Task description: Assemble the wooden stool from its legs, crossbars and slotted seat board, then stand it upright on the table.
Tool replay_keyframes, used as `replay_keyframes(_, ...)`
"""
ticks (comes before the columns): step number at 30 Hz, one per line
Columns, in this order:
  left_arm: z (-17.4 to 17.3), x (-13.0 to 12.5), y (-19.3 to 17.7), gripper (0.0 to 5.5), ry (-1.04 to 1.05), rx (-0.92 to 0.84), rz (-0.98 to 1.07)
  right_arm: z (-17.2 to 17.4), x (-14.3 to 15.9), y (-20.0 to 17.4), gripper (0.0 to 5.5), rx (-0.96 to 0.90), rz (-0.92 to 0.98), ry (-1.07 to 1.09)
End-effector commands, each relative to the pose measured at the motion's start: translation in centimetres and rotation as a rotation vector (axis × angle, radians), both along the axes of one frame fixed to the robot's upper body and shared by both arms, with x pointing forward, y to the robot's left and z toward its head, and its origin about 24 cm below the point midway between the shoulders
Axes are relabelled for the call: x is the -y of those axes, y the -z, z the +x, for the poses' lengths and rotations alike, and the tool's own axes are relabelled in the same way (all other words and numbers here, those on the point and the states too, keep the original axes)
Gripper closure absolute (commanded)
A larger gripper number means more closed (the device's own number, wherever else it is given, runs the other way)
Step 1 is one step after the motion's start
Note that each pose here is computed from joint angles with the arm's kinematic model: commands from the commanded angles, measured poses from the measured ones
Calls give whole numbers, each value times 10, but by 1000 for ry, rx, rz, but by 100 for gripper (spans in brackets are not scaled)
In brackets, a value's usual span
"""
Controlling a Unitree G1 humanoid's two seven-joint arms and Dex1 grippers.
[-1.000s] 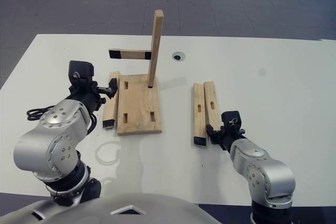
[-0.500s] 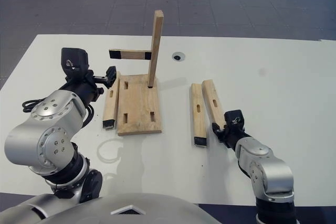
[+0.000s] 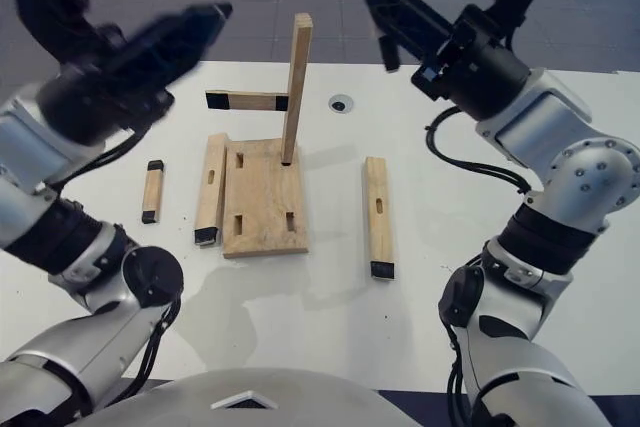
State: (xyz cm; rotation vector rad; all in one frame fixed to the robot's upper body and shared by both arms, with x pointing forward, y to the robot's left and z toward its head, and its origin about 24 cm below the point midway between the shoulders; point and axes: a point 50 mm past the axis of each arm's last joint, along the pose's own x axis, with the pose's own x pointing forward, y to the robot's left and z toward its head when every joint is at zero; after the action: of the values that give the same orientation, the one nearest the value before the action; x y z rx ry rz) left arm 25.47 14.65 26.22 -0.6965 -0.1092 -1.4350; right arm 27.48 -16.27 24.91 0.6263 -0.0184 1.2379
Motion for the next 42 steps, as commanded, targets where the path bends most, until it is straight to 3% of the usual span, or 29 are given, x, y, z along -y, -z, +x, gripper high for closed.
replay_keyframes(1,12,2,-11,63,75,-57,-60,-8,-16,-6,341,35,-23,-195)
replay_keyframes(7,17,18,6,63,19,-190,25,-9,-25,-3,341,53,-52,-264)
replay_keyframes(15,10,23,3,63,88,-187,67,-16,-39,13,341,19,-99,-338)
replay_keyframes(31,-3,19,10,311,85,-258,111,-19,-36,17,341,13,-158,-361)
replay_keyframes(41,-8,16,15,324,101,-255,168,0,-17,16,341,2,-257,-306)
replay_keyframes(42,-8,16,15,324,96,-255,166,2,-17,17,304,-8,-253,-304)
